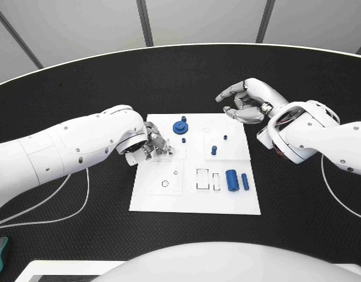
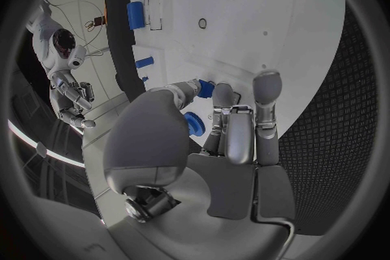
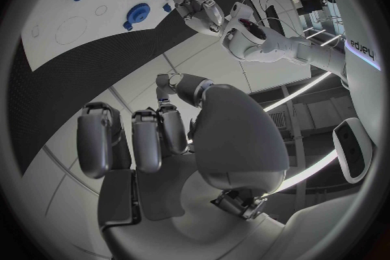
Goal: Assemble the parts on the task board
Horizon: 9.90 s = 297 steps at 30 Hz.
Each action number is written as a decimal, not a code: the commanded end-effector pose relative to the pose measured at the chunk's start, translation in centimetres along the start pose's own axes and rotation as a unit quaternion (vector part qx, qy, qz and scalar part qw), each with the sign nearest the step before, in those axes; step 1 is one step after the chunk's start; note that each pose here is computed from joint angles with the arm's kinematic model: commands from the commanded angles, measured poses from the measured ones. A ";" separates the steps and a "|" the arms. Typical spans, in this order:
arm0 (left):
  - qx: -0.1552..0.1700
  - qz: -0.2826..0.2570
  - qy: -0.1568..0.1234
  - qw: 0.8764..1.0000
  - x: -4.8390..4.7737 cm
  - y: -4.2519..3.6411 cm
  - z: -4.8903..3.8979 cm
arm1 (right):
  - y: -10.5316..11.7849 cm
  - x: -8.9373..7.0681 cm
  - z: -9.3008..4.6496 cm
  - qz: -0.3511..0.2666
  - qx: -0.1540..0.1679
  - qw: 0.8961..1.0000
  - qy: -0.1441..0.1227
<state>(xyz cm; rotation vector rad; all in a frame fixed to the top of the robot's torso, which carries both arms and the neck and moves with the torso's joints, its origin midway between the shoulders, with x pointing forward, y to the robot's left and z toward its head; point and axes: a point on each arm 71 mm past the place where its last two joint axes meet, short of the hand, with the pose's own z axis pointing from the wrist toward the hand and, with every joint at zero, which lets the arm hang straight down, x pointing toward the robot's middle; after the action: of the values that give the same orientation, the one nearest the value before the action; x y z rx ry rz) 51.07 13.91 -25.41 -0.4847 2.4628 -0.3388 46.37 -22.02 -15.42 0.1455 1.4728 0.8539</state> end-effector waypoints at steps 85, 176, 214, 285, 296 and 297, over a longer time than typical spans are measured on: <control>0.005 0.006 -0.004 1.000 0.04 -0.74 0.23 | 0.0 0.1 0.2 0.000 -0.001 1.000 0.001; -0.015 0.068 0.110 0.992 -2.85 -1.39 -0.65 | 0.0 0.3 0.3 0.000 0.002 1.000 0.009; -0.067 0.146 0.125 0.979 -3.54 -4.49 1.35 | 0.3 0.6 0.5 0.001 -0.001 1.000 0.011; -0.084 0.185 0.132 0.970 -2.73 -5.19 1.94 | 0.6 0.7 0.5 0.004 -0.003 1.000 0.012; -0.086 0.181 0.121 0.972 -2.88 -5.14 2.03 | 0.6 0.7 0.5 0.004 -0.003 1.000 0.012; -0.086 0.180 0.120 0.973 -2.90 -5.14 2.03 | 0.6 0.7 0.5 0.004 -0.003 1.000 0.012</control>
<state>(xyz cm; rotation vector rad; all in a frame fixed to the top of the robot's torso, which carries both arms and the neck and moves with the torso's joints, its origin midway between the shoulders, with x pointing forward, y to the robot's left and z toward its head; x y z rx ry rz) 55.82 9.78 -23.74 -0.0402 2.7613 -0.1217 46.51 -20.98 -15.58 0.1361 1.4921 0.8690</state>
